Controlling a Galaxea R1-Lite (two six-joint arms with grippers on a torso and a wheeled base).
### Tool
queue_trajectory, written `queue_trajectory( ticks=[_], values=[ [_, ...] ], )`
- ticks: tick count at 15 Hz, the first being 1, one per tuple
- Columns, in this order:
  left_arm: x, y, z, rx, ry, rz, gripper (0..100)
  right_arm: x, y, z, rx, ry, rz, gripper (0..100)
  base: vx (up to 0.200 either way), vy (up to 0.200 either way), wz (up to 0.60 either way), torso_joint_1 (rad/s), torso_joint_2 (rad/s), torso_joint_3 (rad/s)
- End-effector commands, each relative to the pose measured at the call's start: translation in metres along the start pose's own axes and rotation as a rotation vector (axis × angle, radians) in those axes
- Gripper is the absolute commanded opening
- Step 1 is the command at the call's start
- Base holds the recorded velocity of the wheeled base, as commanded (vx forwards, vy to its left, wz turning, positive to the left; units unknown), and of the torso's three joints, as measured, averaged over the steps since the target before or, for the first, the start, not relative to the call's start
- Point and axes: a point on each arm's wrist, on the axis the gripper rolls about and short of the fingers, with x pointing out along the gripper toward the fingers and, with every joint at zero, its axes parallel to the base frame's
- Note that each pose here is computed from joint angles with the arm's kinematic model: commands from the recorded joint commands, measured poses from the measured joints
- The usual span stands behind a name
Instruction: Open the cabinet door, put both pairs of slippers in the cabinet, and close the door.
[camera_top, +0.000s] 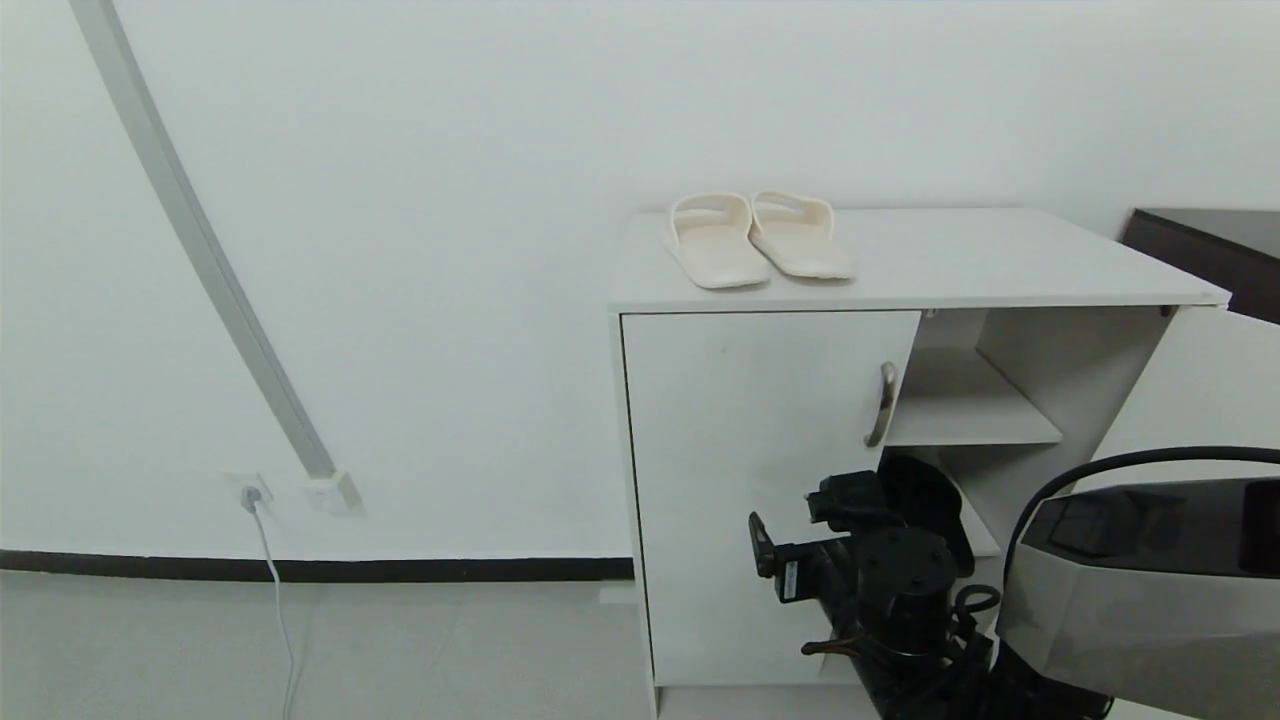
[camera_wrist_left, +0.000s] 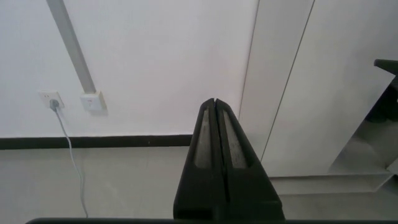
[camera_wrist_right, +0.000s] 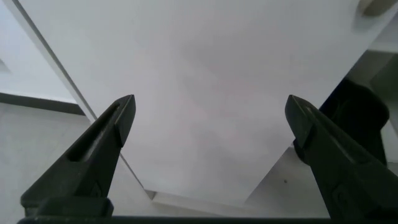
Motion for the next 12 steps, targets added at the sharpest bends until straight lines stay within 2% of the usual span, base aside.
queue_trajectory(
  ticks=[1,12],
  values=[
    [0.0001,0.0,0.0,0.0,0.002,0.001,0,-0.0006,-0.0005,0.0001,-0.001,0.001,-0.001,100,0.0,0.0,0.0,0.163,-0.48,-0.325],
    [0.0001,0.0,0.0001,0.0,0.001,0.001,0,-0.0025,-0.0023,0.001,0.0,-0.002,-0.002,100,0.0,0.0,0.0,0.194,-0.51,-0.319]
  ],
)
